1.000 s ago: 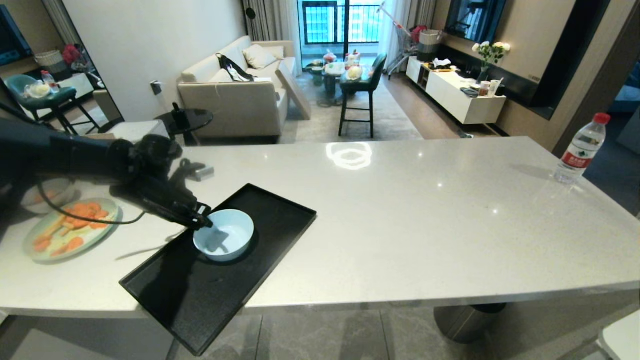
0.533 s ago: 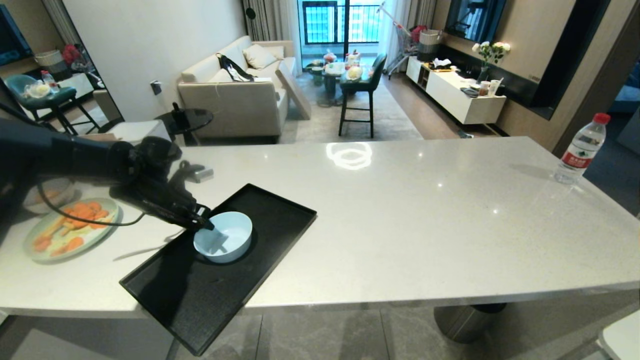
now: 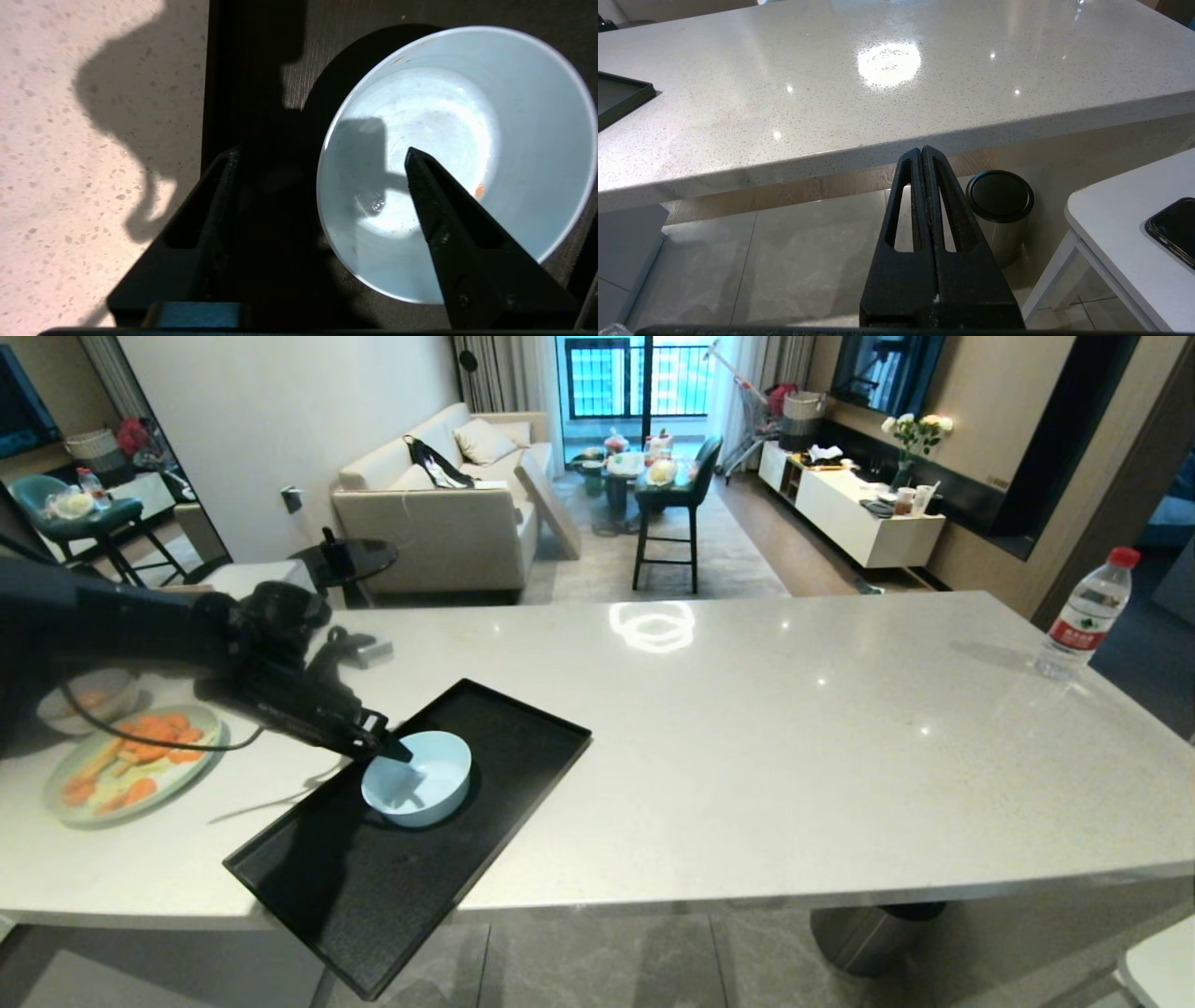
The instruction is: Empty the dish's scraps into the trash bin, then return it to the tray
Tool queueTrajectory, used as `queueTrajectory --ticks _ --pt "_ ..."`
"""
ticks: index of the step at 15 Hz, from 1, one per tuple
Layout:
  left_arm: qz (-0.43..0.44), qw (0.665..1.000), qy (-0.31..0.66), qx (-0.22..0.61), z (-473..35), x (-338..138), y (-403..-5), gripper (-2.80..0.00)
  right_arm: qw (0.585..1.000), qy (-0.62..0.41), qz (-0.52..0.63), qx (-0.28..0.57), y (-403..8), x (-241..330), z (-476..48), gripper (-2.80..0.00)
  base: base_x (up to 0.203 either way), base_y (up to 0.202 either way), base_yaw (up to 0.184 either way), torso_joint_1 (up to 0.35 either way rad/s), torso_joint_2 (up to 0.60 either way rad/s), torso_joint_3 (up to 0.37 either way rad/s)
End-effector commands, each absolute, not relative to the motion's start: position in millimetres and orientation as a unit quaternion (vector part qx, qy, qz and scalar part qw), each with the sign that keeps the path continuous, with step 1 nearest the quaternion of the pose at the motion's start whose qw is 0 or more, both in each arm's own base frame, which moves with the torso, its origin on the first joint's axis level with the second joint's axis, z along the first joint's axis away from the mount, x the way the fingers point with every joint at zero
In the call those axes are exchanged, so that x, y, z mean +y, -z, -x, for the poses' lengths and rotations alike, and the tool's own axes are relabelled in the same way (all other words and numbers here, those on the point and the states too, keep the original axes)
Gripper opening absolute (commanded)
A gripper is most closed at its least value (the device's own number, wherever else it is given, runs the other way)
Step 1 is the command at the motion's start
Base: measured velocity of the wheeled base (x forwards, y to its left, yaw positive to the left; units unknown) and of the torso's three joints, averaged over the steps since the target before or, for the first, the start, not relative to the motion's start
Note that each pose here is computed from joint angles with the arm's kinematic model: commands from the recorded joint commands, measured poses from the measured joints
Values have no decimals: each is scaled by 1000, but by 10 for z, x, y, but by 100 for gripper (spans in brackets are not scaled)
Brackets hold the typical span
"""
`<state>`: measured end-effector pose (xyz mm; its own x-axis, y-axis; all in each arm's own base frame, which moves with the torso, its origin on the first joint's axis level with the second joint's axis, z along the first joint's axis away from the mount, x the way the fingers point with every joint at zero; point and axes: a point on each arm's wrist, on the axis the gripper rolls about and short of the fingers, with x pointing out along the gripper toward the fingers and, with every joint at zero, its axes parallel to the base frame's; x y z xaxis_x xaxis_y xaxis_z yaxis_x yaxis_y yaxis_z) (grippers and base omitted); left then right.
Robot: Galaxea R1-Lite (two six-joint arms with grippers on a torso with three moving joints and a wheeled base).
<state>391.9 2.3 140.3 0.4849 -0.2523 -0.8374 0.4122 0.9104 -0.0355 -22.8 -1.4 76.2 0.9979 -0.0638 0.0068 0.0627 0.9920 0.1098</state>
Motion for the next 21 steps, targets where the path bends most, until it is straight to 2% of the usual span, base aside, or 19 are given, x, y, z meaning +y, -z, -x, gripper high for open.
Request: queueTrajectory --ticks 1,9,16,17,18,21 --pt "-89 868 190 450 -3826 46 -1589 0 998 32 -55 -6 -763 -14 228 -280 0 0 0 0 0 0" --pt "-70 926 161 334 -3367 210 -1845 0 998 32 -55 -6 -763 -14 228 -280 0 0 0 0 0 0" --pt "-46 959 98 261 -2608 469 -1813 0 998 32 -55 -6 -763 -14 228 -280 0 0 0 0 0 0" --pt "-41 961 96 257 -2494 500 -1782 -68 998 32 -55 -6 -763 -14 228 -280 0 0 0 0 0 0" --pt "-35 962 95 253 -2384 515 -1751 -280 998 32 -55 -6 -763 -14 228 -280 0 0 0 0 0 0" --pt "-14 969 90 229 -2148 491 -1720 -280 998 32 -55 -6 -763 -14 228 -280 0 0 0 0 0 0"
